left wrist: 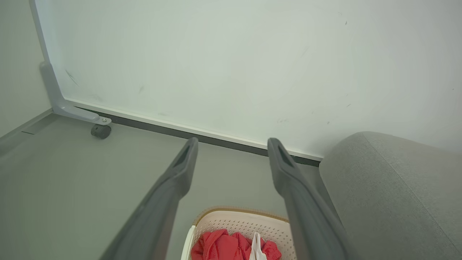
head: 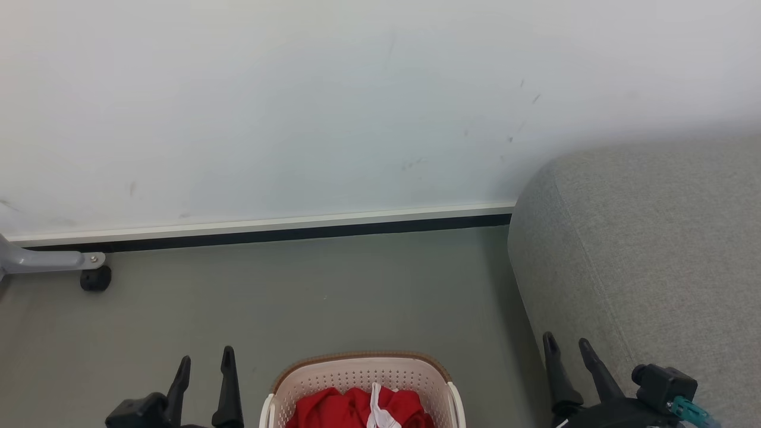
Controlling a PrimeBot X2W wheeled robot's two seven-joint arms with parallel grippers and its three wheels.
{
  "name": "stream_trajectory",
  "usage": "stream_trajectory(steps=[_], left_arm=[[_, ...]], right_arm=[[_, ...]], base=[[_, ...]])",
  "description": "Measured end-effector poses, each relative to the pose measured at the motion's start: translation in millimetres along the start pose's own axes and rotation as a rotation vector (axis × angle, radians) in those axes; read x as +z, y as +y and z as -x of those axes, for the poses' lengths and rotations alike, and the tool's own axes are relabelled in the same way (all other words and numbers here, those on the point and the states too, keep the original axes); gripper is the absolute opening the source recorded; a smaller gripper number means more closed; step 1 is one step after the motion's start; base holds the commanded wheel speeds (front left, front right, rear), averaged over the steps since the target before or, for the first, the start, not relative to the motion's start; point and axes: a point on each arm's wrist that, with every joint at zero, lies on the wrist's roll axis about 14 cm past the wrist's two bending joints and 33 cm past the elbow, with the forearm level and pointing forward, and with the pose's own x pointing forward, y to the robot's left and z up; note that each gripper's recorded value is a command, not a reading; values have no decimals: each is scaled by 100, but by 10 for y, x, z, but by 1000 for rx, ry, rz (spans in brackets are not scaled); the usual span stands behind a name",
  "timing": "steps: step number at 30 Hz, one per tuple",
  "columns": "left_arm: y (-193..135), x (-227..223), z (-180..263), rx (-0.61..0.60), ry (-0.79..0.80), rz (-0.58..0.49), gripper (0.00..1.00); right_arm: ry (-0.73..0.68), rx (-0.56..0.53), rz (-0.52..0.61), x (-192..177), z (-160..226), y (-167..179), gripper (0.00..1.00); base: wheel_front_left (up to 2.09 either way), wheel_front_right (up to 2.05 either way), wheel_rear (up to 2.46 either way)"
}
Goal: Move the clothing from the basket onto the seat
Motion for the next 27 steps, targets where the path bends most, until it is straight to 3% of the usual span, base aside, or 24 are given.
stream_trajectory(steps=[27], left_arm=[[-85, 33, 134, -31, -96, -367, 100]], right_arm=[[-74, 102, 365, -11, 120, 220, 100]], base=[[0, 0, 0]])
